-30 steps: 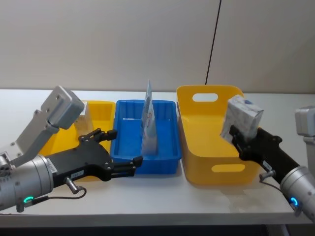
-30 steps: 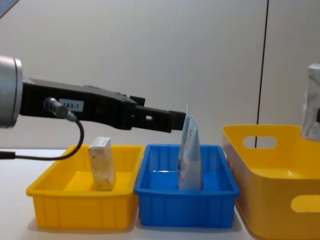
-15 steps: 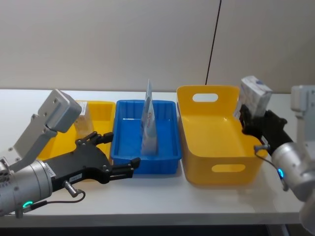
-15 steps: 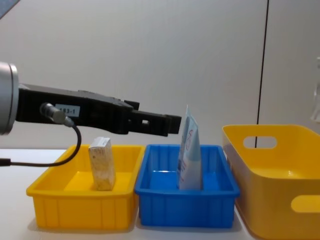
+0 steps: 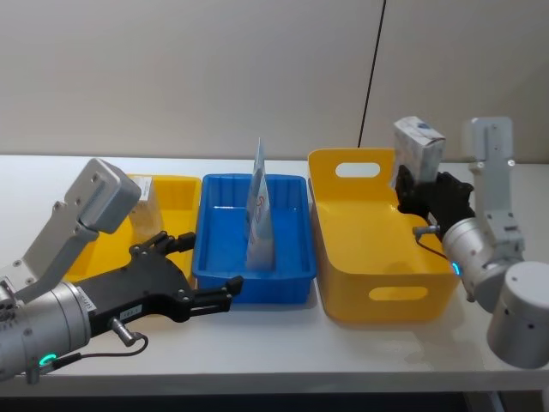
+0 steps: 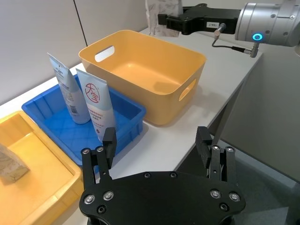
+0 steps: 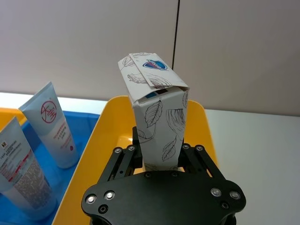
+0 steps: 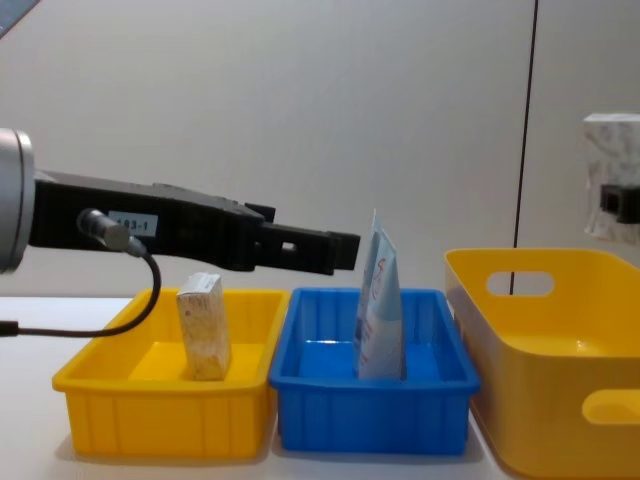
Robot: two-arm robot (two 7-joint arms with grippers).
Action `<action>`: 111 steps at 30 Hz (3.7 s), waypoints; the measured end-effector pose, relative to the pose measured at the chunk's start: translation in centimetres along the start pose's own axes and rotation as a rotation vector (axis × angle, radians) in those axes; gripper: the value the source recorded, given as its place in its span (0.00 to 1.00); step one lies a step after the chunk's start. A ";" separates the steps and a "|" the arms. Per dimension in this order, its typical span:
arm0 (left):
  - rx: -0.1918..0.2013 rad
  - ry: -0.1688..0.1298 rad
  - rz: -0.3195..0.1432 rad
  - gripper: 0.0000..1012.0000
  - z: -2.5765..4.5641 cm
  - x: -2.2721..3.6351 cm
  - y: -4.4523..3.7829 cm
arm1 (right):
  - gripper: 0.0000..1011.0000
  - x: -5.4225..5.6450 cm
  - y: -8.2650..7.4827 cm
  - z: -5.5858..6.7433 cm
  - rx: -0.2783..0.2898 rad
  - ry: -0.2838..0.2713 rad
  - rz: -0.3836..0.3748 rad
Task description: Bimanual collaborative sorting of washing and personal care products
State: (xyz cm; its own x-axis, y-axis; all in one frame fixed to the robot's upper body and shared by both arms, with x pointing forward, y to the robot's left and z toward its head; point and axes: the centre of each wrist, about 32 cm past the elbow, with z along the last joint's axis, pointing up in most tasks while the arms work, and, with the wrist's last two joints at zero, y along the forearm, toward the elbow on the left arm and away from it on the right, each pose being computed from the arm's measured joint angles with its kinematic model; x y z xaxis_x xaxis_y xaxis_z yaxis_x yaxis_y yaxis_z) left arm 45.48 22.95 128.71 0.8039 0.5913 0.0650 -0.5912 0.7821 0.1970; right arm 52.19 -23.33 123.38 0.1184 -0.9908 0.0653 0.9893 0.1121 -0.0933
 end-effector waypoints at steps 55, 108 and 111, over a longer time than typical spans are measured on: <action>0.001 0.003 0.004 0.99 -0.06 -0.09 0.05 | 0.99 -1.0 2.5 0.4 -0.119 -0.097 0.036; 0.001 0.003 0.004 0.99 -0.06 -0.09 0.04 | 0.99 -5.1 0.7 1.7 -0.225 -0.075 0.426; 0.001 0.003 0.004 0.99 -0.06 -0.09 0.04 | 0.99 -5.7 1.2 1.4 -0.233 -0.079 0.418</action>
State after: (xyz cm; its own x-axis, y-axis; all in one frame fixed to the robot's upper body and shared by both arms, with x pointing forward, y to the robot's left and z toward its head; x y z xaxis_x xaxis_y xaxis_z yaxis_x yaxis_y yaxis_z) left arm 45.38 22.94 128.65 0.8011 0.5952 0.0630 -0.5946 0.7794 0.1975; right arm 52.82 -17.48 124.33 0.5169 -0.8546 0.0490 0.8111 0.4707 -0.3473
